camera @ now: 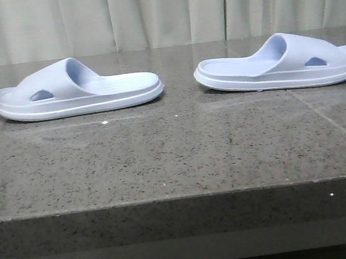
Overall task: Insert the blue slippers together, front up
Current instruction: 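Grasp the heel of the slipper nearest the left gripper and lift it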
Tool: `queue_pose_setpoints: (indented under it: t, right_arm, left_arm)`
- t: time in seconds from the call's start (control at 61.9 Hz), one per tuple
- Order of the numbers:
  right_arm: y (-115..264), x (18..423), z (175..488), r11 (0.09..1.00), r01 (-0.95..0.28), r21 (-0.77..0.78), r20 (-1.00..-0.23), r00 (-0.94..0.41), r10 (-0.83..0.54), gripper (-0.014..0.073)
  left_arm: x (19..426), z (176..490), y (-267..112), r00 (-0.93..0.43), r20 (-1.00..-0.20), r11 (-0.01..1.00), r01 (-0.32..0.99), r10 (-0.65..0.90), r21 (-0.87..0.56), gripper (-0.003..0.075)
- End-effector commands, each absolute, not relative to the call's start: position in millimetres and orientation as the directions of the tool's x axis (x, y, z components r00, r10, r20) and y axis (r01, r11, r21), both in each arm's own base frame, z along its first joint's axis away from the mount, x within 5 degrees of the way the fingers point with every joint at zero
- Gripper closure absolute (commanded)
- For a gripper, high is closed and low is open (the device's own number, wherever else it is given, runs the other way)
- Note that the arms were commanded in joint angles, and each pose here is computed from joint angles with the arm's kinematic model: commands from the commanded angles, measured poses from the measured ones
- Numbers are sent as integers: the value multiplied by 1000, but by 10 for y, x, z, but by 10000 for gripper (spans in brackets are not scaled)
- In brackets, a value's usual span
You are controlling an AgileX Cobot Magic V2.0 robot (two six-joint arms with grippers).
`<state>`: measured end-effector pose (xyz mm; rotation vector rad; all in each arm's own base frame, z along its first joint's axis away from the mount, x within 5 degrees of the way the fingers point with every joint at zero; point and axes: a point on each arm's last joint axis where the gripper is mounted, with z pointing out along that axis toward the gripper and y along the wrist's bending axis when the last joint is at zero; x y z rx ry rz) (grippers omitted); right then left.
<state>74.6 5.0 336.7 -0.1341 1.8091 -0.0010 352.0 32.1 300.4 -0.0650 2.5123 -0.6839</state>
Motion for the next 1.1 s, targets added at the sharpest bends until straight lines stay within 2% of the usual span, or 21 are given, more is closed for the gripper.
queue_pose_setpoints:
  t: [0.0,0.129,0.226,0.533,0.888,1.082]
  right_arm:
    - [54,765,3539,993,-87,-76,-986,-141,-88,-29]
    - [54,765,3541,993,-87,-76,-986,-139,-88,-29]
    - [54,766,3544,993,-86,-77,-987,-136,-89,-29]
    - [55,767,3557,993,-86,-77,-989,-121,-87,-29]
    - [56,768,3566,993,-86,-77,-990,-111,-87,-29]
    - [56,768,3566,993,-86,-77,-990,-111,-87,-29]
  left_arm:
    - [3614,3129,288,-854,-480,790,150,-199,-595,300]
    - [3755,2912,275,-909,-384,745,143,-162,-652,300]
    - [3794,2821,273,-922,-355,738,133,-153,-662,300]
    - [3902,2610,241,-933,-326,741,109,-154,-662,300]
    - [3966,2469,21,-945,-315,740,148,-90,-657,302]
    - [3972,2433,-75,-950,-307,738,165,-60,-654,402]
